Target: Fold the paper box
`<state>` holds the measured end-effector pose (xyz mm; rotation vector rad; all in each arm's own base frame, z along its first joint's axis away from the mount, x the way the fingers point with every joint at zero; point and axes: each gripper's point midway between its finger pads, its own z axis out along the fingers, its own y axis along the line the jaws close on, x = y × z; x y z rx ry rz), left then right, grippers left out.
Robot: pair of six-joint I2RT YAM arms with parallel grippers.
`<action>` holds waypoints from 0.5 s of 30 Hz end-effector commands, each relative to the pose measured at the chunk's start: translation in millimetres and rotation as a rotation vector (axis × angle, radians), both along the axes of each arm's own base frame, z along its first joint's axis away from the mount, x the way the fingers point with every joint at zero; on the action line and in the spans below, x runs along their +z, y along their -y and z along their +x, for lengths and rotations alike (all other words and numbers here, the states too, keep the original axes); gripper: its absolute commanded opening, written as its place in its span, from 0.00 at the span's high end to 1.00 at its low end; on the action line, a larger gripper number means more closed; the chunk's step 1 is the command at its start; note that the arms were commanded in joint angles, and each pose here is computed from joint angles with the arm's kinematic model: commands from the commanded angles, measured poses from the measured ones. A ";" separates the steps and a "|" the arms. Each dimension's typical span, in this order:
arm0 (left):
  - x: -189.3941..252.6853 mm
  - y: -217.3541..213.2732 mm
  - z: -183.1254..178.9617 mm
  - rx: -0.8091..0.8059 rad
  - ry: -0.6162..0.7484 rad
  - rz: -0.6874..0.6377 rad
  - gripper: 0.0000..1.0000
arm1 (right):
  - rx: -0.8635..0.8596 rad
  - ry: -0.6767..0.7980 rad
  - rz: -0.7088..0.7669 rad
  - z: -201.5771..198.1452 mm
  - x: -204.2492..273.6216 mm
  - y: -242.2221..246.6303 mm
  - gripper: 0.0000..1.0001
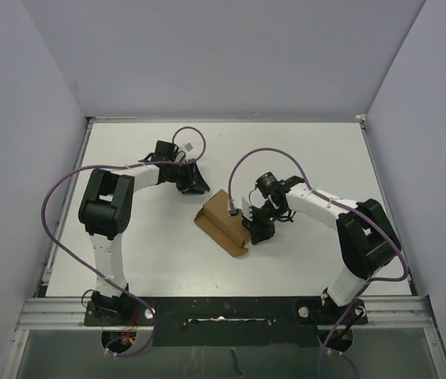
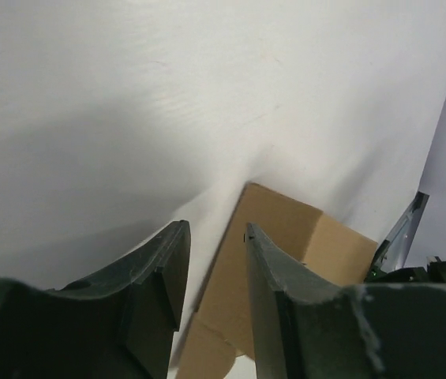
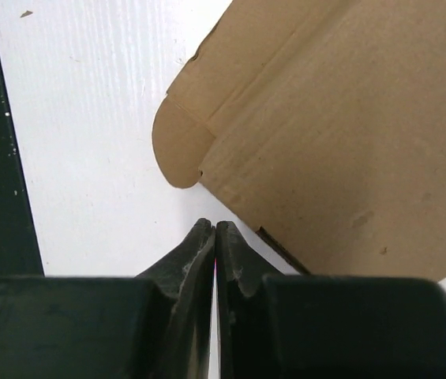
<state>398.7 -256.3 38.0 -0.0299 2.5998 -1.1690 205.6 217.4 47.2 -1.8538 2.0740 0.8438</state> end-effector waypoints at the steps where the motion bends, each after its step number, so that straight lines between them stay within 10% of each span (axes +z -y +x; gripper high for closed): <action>1: 25.4 -35.9 21.2 0.075 0.084 0.055 0.65 | 0.021 0.023 0.084 -2.0 26.8 2.0 0.95; 15: 90.8 -46.5 -80.0 0.117 0.324 -0.036 0.65 | -0.229 0.054 0.398 81.8 107.7 -31.2 0.67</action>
